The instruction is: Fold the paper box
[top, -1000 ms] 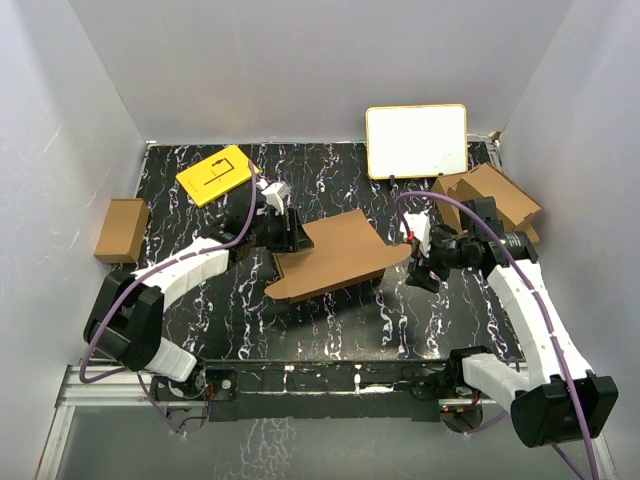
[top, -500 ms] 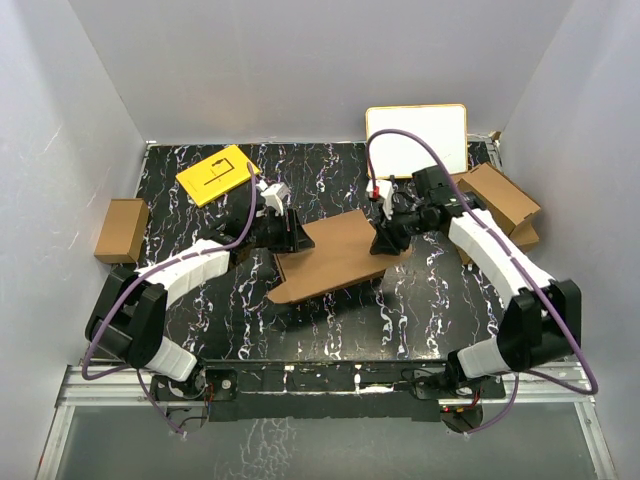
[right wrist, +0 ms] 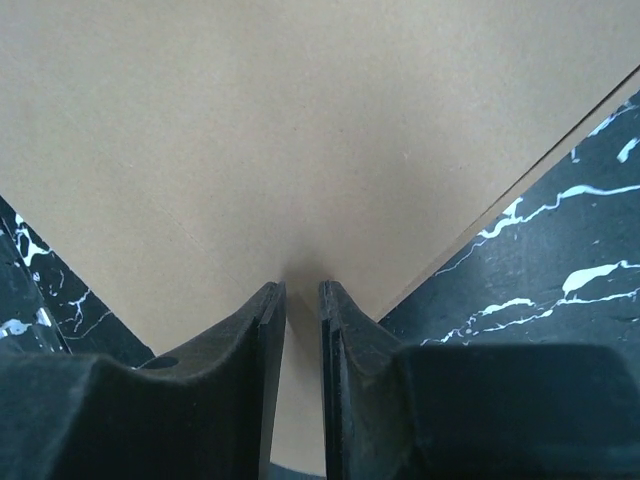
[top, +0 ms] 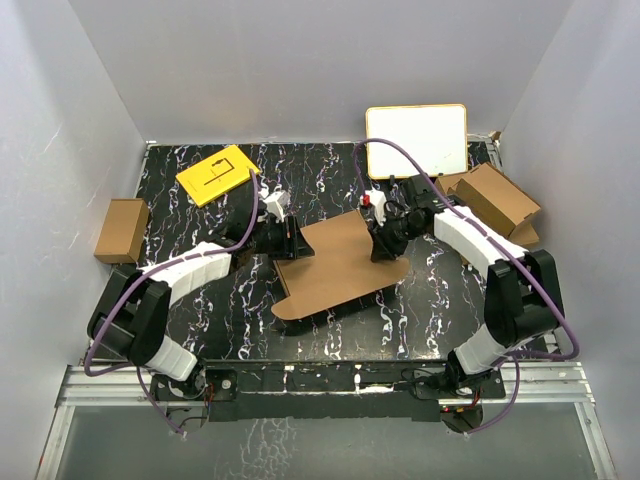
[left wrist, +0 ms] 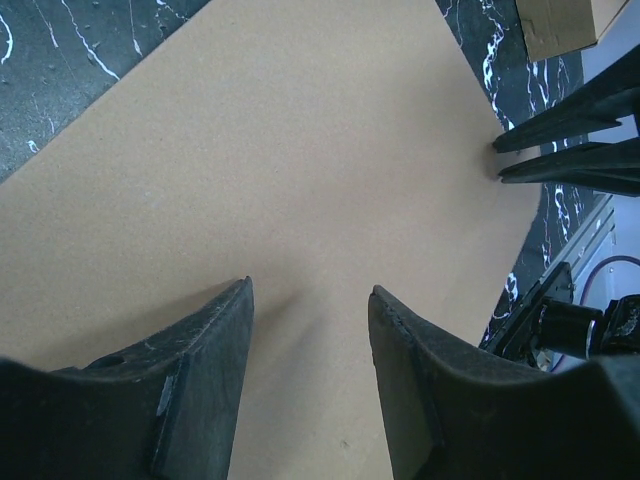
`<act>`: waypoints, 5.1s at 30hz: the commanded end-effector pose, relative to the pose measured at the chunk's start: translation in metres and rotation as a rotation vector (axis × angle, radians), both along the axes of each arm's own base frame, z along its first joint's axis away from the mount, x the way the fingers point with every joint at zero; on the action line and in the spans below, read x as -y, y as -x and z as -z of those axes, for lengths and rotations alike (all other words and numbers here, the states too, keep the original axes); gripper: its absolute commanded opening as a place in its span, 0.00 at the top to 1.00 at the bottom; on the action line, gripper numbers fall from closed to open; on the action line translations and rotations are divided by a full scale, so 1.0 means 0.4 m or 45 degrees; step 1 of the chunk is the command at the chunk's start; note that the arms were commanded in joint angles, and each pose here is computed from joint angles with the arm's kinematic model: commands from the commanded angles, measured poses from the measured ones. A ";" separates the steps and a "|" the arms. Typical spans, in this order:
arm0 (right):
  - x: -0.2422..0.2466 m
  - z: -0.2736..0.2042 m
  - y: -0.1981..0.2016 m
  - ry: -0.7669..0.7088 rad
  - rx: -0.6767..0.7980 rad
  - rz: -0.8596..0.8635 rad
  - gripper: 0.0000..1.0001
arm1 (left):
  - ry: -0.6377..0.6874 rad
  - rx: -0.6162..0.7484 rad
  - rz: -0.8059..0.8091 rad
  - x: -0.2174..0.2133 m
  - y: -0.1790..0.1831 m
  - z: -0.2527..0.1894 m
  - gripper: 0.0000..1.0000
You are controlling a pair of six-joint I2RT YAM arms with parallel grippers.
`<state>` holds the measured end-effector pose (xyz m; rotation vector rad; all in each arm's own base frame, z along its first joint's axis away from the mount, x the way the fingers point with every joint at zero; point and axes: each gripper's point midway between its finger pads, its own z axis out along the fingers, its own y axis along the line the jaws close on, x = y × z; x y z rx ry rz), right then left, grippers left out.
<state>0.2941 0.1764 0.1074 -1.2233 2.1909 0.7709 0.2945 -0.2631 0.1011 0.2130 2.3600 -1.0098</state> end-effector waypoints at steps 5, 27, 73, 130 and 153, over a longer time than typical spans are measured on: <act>0.010 0.070 -0.018 0.055 -0.033 0.040 0.76 | -0.021 -0.096 0.030 -0.003 0.036 0.021 0.52; -0.079 0.015 0.012 -0.255 -0.085 -0.045 0.76 | 0.211 -0.152 -0.064 -0.035 0.181 -0.036 0.68; 0.053 0.042 -0.124 -0.631 -0.487 0.310 0.44 | 0.347 0.022 -0.457 -0.167 0.172 -0.015 0.03; -0.006 0.073 -0.227 -0.580 -0.591 0.311 0.55 | 0.477 -0.247 -0.619 -0.165 0.143 0.122 0.03; 0.073 0.141 -0.227 -0.650 -0.691 0.570 0.86 | 0.507 -0.307 -0.663 -0.165 0.144 0.136 0.03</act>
